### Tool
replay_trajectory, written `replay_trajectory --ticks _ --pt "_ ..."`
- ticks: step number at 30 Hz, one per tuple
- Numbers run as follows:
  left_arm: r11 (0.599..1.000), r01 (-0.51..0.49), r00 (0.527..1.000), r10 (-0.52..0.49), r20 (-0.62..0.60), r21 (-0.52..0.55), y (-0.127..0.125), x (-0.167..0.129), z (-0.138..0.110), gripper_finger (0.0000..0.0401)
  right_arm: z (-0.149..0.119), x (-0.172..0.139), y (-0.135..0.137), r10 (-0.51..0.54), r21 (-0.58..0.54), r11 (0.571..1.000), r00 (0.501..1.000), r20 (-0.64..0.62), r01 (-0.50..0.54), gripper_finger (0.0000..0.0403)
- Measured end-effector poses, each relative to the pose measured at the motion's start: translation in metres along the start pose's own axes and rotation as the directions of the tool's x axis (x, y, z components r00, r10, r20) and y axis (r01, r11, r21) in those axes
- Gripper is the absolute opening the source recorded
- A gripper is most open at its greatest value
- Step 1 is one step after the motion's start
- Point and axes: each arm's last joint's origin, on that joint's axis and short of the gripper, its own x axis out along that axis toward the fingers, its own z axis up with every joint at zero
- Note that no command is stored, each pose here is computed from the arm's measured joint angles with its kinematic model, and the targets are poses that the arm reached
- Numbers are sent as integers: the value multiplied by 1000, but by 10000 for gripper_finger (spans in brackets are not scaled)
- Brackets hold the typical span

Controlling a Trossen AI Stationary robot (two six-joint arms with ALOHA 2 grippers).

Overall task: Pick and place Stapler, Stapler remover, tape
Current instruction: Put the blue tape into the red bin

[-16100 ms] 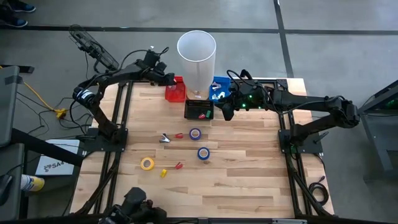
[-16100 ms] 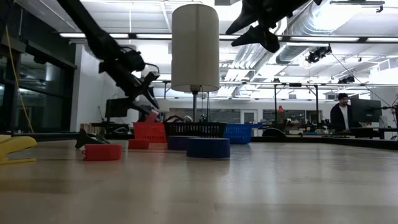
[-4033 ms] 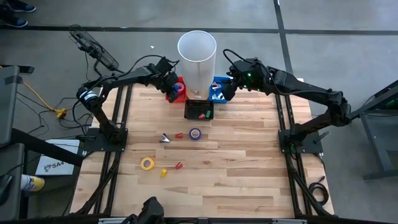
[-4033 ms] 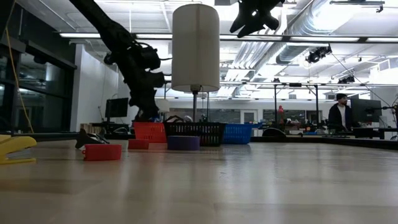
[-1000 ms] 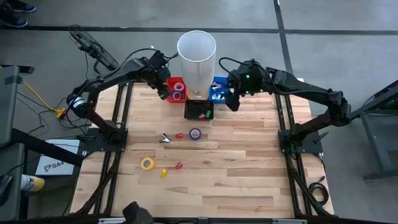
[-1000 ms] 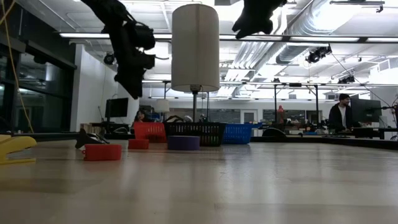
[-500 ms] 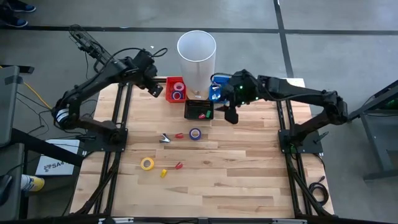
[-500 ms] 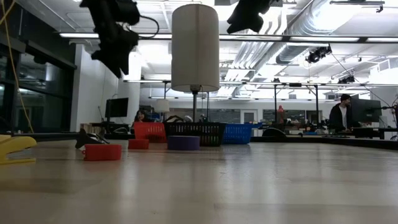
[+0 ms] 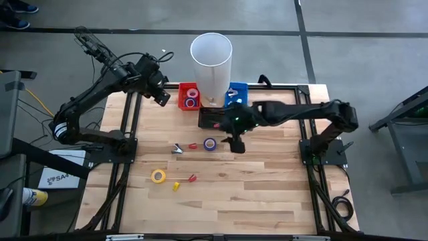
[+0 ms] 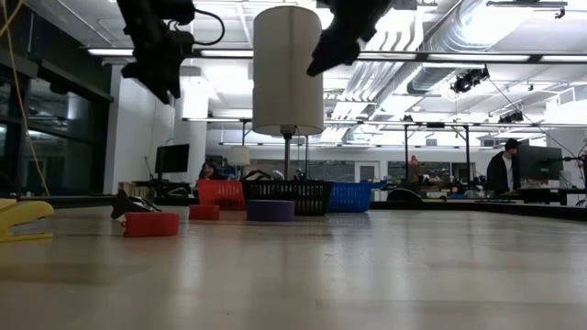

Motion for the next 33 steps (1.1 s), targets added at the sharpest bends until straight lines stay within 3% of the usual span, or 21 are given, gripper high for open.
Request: replay_trajectory --ticks 17,33 --pt "999 1 1000 -1 -3 33 0 0 0 181 -20 117 15 12 -114 993 993 -118 -26 241" --pt "999 1 1000 0 -14 54 0 0 -1 181 -50 175 11 -27 -61 998 975 -219 14 240"
